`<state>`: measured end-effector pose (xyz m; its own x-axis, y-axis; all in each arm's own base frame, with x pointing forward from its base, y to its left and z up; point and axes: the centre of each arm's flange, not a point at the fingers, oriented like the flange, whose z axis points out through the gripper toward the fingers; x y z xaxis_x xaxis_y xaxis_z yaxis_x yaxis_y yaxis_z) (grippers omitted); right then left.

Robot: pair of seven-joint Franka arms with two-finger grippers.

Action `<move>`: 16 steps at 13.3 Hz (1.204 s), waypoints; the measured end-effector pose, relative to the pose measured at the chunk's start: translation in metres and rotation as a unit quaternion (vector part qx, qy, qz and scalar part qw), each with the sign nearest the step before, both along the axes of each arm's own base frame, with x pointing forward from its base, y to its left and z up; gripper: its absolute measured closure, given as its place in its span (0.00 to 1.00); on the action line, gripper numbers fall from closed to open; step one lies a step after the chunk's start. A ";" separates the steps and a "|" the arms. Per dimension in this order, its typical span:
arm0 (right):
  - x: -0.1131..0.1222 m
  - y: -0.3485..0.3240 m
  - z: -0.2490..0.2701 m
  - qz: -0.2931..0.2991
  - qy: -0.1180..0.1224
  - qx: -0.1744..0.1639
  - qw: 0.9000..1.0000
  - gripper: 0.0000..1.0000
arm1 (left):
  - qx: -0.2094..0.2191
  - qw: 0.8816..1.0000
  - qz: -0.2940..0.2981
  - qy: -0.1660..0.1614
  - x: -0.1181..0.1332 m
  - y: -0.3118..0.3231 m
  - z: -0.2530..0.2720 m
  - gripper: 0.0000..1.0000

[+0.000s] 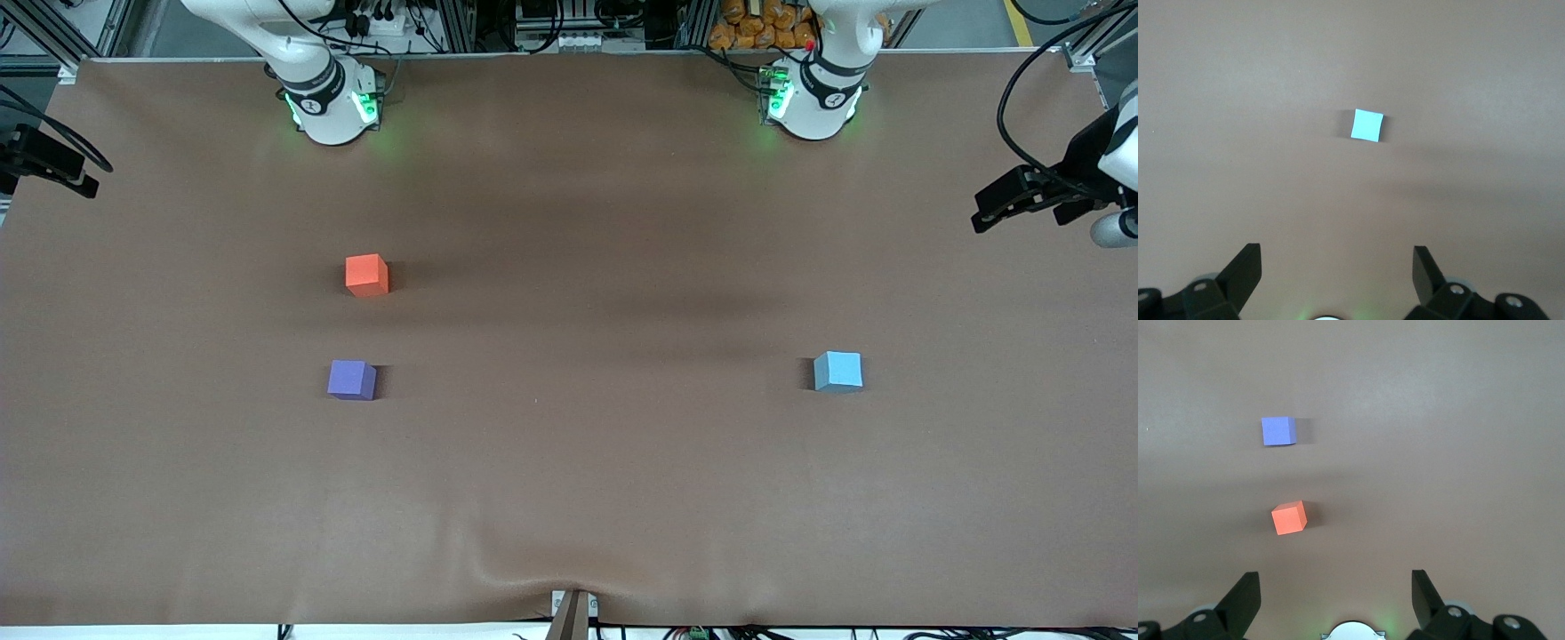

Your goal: Place blue block between orange and purple blocks

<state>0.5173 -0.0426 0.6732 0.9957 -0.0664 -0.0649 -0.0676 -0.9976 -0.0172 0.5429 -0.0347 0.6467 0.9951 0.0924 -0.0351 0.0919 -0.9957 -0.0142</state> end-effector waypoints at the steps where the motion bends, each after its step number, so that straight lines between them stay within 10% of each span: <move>1: 0.000 0.000 0.000 0.000 -0.001 0.000 1.000 0.00 | 0.000 1.000 0.000 0.003 -0.001 0.000 0.001 0.00; 16: 0.001 0.005 0.000 0.005 -0.001 0.000 1.000 0.00 | 0.002 1.000 -0.004 0.009 -0.009 -0.005 0.012 0.00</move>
<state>0.5179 -0.0378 0.6732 0.9964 -0.0574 -0.0631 -0.0586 -0.9981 -0.0168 0.5338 -0.0397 0.6584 0.9950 0.0852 -0.0530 0.0843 -0.9962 -0.0197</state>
